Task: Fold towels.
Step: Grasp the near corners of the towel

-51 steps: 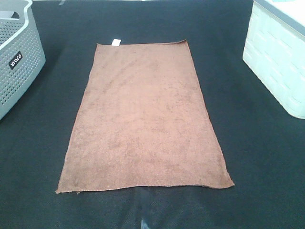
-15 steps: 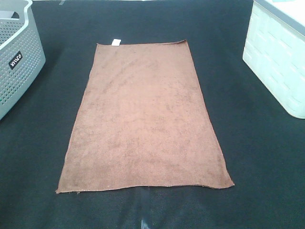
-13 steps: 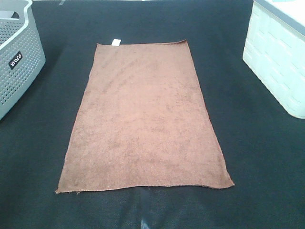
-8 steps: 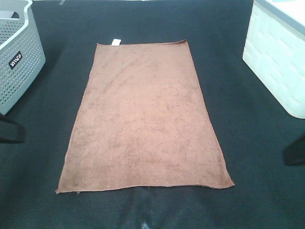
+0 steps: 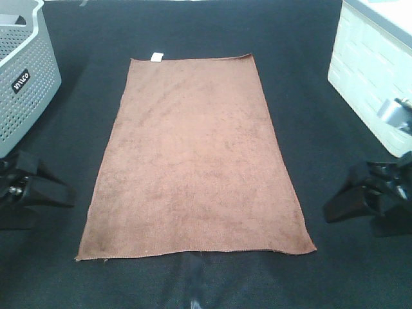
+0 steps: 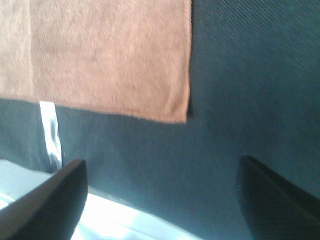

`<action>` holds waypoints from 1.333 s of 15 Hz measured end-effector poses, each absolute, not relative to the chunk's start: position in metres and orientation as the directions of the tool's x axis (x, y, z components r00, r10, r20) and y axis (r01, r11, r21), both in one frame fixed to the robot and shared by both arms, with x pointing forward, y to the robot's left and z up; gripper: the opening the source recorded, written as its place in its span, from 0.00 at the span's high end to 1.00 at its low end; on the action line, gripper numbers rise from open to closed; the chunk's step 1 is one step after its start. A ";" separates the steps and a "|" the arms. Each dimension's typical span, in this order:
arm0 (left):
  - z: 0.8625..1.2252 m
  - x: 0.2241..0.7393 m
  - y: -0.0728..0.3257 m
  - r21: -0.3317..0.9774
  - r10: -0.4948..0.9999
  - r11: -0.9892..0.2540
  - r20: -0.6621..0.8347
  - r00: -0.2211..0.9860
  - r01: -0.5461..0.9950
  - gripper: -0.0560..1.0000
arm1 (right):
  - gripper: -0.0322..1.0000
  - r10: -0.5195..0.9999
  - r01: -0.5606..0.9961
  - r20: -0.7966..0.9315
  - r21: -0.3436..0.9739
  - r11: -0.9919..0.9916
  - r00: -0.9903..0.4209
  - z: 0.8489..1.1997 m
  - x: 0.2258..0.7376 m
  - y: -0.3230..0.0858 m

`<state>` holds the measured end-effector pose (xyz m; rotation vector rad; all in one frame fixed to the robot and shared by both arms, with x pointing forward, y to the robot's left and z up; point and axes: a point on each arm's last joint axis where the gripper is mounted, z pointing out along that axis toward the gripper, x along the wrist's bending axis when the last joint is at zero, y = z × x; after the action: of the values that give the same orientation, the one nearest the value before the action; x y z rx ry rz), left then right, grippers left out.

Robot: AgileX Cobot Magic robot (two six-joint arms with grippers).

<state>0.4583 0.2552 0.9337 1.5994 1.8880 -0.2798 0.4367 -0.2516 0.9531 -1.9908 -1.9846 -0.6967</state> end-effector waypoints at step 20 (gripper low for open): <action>0.849 0.490 0.211 0.189 0.800 0.196 -0.599 -0.045 0.962 0.53 | 0.44 0.801 0.993 0.589 0.109 0.053 -0.107 0.869 0.501 -0.214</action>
<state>0.4896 0.2106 0.8489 1.6415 1.8815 -0.3526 0.5008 -0.2136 0.8695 -1.7991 -1.9671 -0.7077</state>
